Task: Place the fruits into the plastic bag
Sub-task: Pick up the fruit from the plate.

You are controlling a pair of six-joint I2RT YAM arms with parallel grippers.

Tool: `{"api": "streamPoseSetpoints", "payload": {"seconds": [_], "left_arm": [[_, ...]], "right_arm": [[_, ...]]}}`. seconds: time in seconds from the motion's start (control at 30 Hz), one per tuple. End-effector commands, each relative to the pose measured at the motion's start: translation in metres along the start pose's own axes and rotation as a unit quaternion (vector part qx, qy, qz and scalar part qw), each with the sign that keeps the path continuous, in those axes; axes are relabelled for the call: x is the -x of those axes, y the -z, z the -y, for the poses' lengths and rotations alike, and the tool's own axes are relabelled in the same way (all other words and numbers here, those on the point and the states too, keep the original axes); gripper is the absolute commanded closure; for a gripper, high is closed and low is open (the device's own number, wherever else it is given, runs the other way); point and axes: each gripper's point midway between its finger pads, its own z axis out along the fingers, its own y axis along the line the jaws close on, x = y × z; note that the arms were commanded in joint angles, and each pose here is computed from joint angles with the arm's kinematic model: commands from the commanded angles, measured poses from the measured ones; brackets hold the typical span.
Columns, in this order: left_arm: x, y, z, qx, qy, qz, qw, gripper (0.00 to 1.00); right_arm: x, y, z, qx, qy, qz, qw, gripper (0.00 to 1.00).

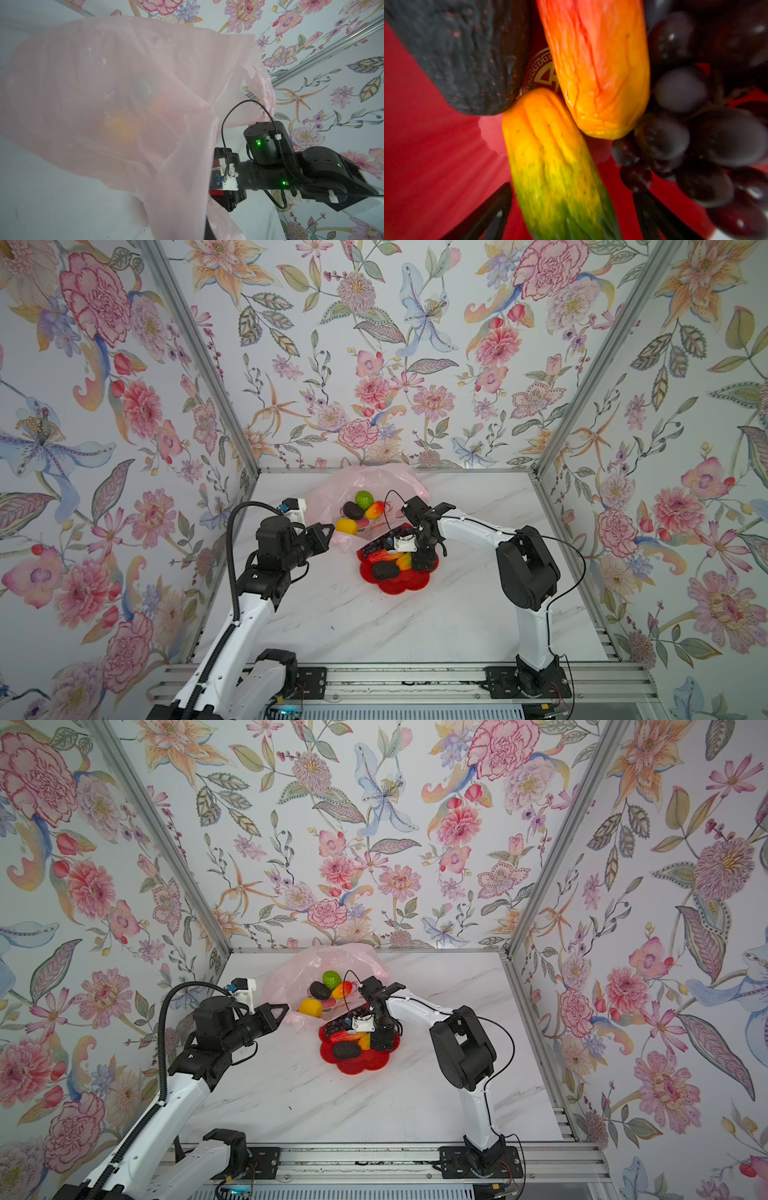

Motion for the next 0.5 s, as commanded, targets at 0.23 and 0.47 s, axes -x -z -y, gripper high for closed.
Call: {"api": "streamPoseSetpoints", "payload": {"seconds": [0.23, 0.47], "left_arm": [[0.000, 0.000, -0.001, -0.007, 0.005, 0.004, 1.000, 1.00], [-0.002, 0.001, -0.002, -0.006, 0.005, 0.005, 1.000, 1.00]], "right_arm": [[0.010, 0.004, -0.005, 0.009, 0.002, 0.014, 1.000, 0.29], [0.012, 0.014, -0.006, 0.001, 0.009, 0.021, 1.000, 0.43]]}}
